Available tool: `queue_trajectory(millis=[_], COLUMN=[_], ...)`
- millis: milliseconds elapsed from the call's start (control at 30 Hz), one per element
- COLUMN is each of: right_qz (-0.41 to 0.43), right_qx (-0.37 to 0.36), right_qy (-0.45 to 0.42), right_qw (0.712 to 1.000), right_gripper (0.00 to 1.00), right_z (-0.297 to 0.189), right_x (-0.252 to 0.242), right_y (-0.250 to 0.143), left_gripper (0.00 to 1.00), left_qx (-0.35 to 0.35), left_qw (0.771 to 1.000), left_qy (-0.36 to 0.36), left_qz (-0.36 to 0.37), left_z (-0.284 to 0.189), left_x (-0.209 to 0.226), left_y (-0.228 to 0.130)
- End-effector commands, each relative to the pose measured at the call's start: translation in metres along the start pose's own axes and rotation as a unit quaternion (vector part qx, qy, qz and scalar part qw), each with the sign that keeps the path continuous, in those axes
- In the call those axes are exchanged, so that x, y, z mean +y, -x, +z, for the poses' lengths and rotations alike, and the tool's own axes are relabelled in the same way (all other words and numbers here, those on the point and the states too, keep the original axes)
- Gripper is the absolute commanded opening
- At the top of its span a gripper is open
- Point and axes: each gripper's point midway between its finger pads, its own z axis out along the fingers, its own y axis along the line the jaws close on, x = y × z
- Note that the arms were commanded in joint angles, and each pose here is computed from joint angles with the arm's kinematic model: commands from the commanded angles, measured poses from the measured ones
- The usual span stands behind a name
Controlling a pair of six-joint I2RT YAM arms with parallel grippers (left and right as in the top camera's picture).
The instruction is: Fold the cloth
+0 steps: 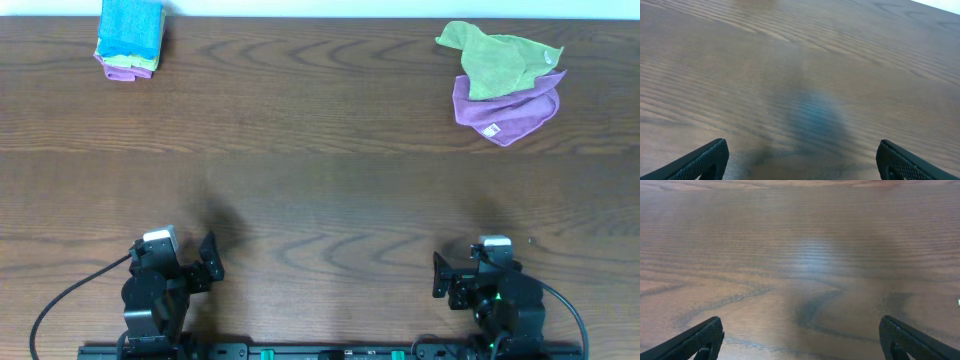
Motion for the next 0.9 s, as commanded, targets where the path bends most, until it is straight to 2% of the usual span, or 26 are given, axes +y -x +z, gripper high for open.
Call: queue_trajectory(millis=[0,133,233,300,367,500,600,867], right_qz=[0.009,0.008,0.012,0.046,0.070,0.072,0.144,0.188], right_qx=[0.001,-0.010,-0.076,-0.119,-0.127,-0.163,-0.188,-0.197], right_qy=[0.000,0.001,0.009,0.034,0.054,0.031,0.006,-0.050], right_qw=[1.000,1.000,0.997,0.991,0.988,0.984,0.972,0.961], right_gripper=[0.99,0.99,0.99,0.99,0.99,0.99,0.99,0.99], right_z=[0.002,0.002,-0.001,-0.006,-0.008,-0.012,-0.015,-0.002], right_x=[0.000,0.000,0.003,0.010,0.016,0.008,-0.006,-0.031], right_y=[-0.003,0.003,0.035,0.057,0.062,0.078,0.088,0.104], left_gripper=[0.95,0.95,0.95,0.95,0.95,0.95,0.95,0.95], left_qx=[0.000,0.000,0.000,0.000,0.000,0.000,0.000,0.000], left_qw=[1.000,1.000,1.000,1.000,1.000,1.000,1.000,1.000], left_qy=[0.002,0.002,0.002,0.002,0.002,0.002,0.002,0.002], left_qz=[0.001,0.001,0.001,0.001,0.001,0.001,0.001,0.001], left_z=[0.001,0.001,0.001,0.001,0.001,0.001,0.001,0.001], left_x=[0.001,0.001,0.001,0.001,0.001,0.001,0.001,0.001], left_y=[-0.002,-0.002,-0.002,-0.002,-0.002,-0.002,-0.002,-0.002])
